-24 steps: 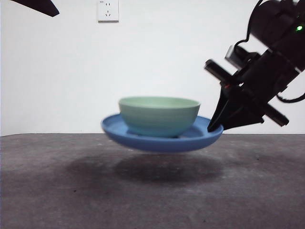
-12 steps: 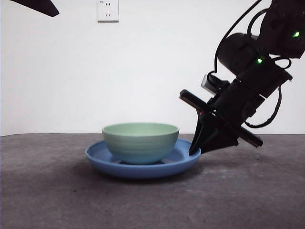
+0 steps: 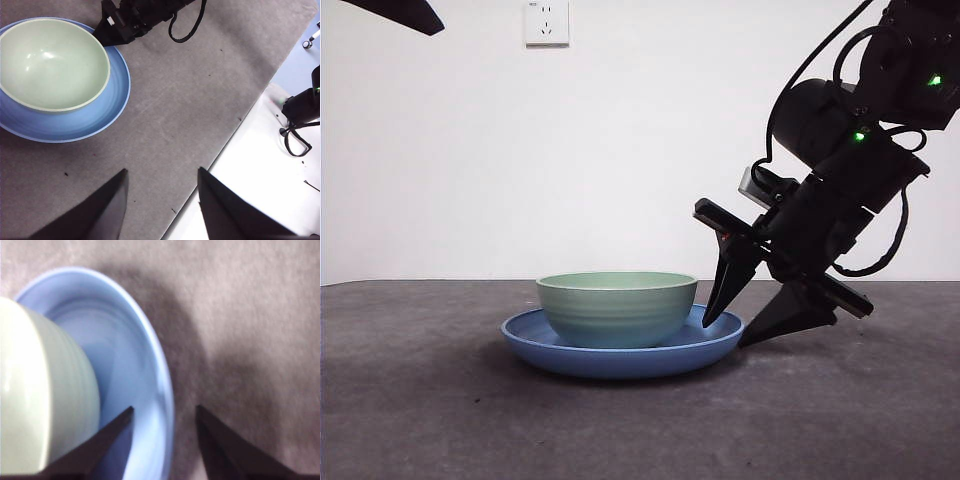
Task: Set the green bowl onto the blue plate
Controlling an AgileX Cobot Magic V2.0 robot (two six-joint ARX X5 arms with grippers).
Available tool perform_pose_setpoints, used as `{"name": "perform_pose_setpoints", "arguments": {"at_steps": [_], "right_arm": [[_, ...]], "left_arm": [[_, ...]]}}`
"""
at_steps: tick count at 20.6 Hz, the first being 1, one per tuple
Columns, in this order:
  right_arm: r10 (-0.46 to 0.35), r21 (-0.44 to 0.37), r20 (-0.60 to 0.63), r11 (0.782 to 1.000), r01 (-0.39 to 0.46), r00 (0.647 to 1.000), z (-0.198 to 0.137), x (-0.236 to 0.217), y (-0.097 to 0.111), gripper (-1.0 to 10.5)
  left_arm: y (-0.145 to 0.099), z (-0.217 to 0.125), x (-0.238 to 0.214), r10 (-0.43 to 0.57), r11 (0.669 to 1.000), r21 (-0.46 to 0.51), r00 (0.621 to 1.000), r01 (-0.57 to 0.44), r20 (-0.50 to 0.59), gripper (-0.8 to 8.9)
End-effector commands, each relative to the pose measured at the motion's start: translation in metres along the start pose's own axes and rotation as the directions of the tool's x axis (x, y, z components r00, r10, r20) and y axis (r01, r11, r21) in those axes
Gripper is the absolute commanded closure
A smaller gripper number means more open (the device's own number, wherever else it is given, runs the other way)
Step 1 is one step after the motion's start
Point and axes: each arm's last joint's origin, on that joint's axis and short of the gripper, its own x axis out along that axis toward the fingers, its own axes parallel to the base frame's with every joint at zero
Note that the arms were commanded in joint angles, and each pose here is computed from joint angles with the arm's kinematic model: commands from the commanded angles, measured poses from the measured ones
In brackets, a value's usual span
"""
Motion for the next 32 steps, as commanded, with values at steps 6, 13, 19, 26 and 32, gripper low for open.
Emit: {"name": "perform_pose_setpoints", "arguments": {"at_steps": [6, 13, 19, 26, 32], "right_arm": [[-0.002, -0.109, 0.106, 0.994, 0.014, 0.994, 0.009, -0.060, 0.032, 7.2], [0.050, -0.353, 0.108, 0.935, -0.008, 0.993, -0.027, -0.165, 0.065, 7.2], [0.131, -0.424, 0.025, 0.899, -0.108, 0.991, -0.065, -0.214, 0.074, 7.2], [0.158, -0.446, -0.008, 0.883, -0.145, 0.987, -0.095, -0.245, 0.074, 7.2], [0.178, -0.462, 0.020, 0.874, -0.149, 0.984, -0.106, -0.260, 0.073, 7.2]], "left_arm": [[-0.001, 0.003, 0.001, -0.011, 1.000, 0.020, 1.000, 0.010, 0.004, 5.88], [-0.001, 0.003, 0.001, -0.010, 1.000, 0.021, 1.000, 0.010, 0.005, 5.88], [-0.001, 0.002, 0.001, -0.011, 1.000, 0.020, 1.000, 0.011, 0.003, 5.88], [-0.001, 0.002, 0.001, -0.011, 1.000, 0.019, 1.000, 0.011, 0.001, 5.88], [-0.001, 0.002, 0.001, -0.011, 1.000, 0.019, 1.000, 0.011, 0.001, 5.88]]}}
